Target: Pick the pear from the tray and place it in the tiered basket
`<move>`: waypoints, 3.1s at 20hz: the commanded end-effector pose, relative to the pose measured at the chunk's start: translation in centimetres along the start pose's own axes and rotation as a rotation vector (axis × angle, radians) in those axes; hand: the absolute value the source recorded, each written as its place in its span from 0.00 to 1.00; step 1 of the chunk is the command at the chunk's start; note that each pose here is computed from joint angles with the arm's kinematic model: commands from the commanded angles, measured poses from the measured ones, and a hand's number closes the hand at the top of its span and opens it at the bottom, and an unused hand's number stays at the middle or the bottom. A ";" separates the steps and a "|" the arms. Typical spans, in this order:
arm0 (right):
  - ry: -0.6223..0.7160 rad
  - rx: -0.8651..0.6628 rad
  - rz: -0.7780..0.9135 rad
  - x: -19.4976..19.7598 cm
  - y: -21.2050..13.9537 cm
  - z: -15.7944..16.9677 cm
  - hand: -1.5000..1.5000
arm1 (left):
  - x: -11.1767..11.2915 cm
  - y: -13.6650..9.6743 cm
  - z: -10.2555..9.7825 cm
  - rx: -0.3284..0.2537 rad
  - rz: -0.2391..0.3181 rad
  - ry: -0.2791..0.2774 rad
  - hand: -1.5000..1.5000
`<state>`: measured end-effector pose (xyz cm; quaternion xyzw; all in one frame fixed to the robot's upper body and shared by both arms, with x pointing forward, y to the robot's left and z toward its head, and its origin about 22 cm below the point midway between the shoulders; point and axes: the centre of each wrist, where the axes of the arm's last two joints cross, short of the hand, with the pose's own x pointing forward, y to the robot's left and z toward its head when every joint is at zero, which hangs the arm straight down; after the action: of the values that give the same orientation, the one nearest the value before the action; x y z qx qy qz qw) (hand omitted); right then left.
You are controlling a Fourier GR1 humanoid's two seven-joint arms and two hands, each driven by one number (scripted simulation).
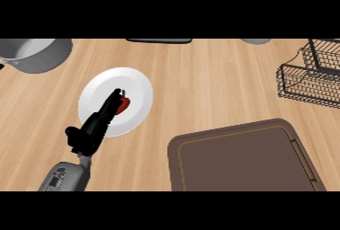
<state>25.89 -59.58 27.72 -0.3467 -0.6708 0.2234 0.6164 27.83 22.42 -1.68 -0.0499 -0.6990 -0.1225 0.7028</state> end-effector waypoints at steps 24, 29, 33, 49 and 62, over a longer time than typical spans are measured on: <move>-0.008 0.240 -0.131 6.4 14.6 -11.6 1.00 | 0.0 0.3 0.7 -0.011 0.015 0.011 0.50; 0.074 0.319 -0.231 8.8 15.7 -13.0 1.00 | 0.2 -0.8 0.5 -0.001 0.001 0.011 0.50; 0.256 0.450 -0.389 6.9 15.2 -12.1 0.00 | -0.2 -1.1 -0.2 0.015 0.004 0.020 0.50; 0.284 -0.246 -0.502 5.2 5.1 -7.7 0.00 | 0.6 0.7 -0.4 0.018 -0.012 -0.003 0.50; 0.223 -0.444 -0.652 -2.4 -1.4 2.7 0.00 | -0.5 0.4 0.8 0.033 0.027 0.004 0.50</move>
<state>26.21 -60.04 27.34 -0.2592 -0.7017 -0.1666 0.6424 27.39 23.22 -1.93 -0.0457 -0.6990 -0.1070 0.7056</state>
